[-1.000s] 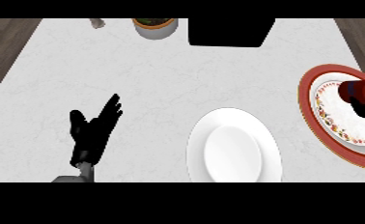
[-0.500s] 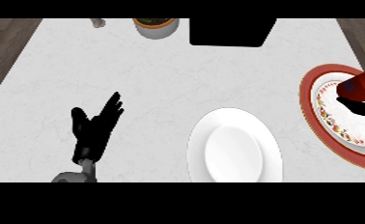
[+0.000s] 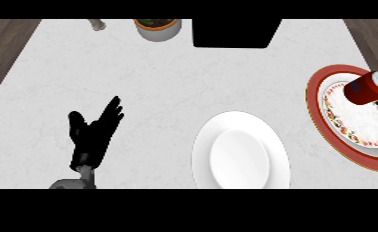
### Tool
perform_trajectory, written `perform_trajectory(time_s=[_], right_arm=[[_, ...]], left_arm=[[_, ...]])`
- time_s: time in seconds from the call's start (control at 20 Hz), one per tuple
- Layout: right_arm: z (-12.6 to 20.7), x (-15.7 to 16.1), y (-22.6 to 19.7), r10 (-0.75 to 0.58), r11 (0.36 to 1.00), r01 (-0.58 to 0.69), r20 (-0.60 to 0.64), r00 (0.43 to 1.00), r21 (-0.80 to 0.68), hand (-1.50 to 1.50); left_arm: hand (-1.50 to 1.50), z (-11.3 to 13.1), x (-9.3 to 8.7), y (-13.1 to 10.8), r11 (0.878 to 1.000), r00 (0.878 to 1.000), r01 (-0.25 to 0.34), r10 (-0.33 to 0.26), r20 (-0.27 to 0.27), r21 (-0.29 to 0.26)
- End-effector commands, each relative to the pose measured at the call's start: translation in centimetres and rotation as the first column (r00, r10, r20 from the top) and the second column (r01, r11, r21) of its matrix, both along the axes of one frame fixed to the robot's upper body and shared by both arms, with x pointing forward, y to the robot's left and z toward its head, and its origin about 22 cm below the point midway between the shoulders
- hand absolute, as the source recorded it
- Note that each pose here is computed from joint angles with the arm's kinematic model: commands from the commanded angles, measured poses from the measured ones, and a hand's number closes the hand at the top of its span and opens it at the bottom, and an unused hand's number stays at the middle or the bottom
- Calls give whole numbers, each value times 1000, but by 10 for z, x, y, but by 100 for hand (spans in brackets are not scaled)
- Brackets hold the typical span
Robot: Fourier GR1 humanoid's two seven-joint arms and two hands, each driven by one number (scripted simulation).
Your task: Pick the can from the plate and place it in the plate
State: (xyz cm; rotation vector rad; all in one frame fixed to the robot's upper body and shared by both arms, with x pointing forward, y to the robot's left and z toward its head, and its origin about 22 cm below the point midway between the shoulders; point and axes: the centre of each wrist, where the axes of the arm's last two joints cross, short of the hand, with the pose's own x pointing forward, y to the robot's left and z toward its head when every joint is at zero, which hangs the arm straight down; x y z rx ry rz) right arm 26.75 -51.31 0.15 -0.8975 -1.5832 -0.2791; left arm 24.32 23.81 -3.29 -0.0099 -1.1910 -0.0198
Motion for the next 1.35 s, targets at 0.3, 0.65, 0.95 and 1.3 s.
perform_trajectory(time_s=[0.3,0.65,0.95,1.3], right_arm=[[-10,-90,-53,198,970,-202,48,979,136,-150],[-41,-148,-52,288,956,-285,-32,957,66,-150],[-40,-171,-58,299,954,-296,-105,948,45,-150],[-36,-194,-64,271,963,-268,-136,953,42,-150]], left_arm=[[0,2,-3,0,1000,1000,-18,18,-15,-2],[0,-4,-16,1,1000,1000,-4,4,-5,-3],[0,11,-12,1,1000,999,-16,16,-27,0],[0,-7,-17,7,999,999,-43,43,-11,4]])
